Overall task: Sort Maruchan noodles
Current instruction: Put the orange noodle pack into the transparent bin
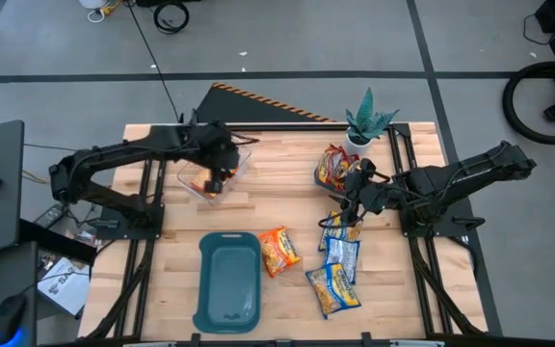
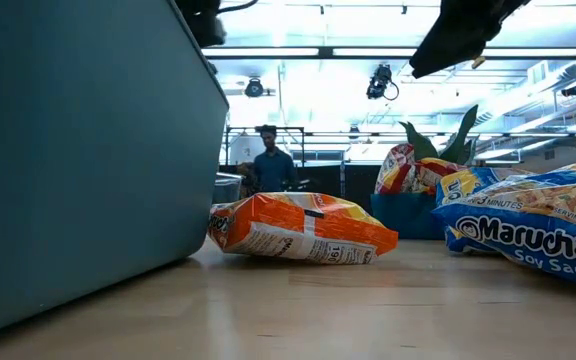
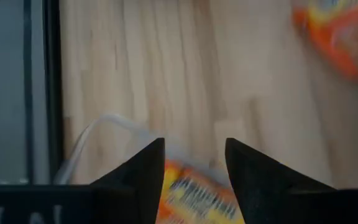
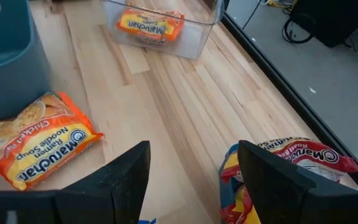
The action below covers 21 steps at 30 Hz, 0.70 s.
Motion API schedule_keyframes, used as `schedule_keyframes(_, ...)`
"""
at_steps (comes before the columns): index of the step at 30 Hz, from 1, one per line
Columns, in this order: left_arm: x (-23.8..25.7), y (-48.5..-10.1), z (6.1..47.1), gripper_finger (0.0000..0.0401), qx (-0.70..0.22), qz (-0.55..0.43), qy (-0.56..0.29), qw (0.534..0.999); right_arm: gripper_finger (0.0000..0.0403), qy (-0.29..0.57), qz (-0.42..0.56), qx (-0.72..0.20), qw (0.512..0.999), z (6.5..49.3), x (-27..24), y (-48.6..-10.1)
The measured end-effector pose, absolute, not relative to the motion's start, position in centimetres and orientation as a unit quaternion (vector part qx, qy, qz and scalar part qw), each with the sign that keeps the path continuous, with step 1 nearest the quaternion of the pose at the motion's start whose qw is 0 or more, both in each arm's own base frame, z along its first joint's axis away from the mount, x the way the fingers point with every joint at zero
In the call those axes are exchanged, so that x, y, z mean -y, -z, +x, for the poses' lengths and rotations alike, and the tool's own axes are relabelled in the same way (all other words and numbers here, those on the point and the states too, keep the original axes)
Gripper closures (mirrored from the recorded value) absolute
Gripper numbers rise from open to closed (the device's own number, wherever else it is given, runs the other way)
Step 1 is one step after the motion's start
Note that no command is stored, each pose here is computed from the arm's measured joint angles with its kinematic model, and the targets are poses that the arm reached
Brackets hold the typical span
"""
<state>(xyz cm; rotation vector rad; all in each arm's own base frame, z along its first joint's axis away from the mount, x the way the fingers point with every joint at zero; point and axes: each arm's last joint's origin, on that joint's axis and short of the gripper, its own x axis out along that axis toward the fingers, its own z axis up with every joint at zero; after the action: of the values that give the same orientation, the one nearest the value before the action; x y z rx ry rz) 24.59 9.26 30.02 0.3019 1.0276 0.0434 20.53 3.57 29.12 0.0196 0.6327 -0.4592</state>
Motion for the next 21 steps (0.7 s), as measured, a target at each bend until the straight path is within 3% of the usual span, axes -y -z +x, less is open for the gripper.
schedule_keyframes(5,-6.2,-29.1,27.8,0.0254,-0.459,0.078,-0.022,0.884,0.0154,0.222,0.021,-0.311,0.924,20.7,-3.1,-29.1)
schedule_keyframes(11,-1.7,-28.2,32.3,0.0268,-0.485,0.035,0.008,0.874,0.0154,0.225,0.019,-0.317,0.921,20.8,-2.3,-29.1)
schedule_keyframes(21,5.3,-24.1,38.5,0.0219,-0.526,0.066,0.094,0.843,0.0154,0.220,0.015,-0.323,0.920,20.9,-2.0,-29.1)
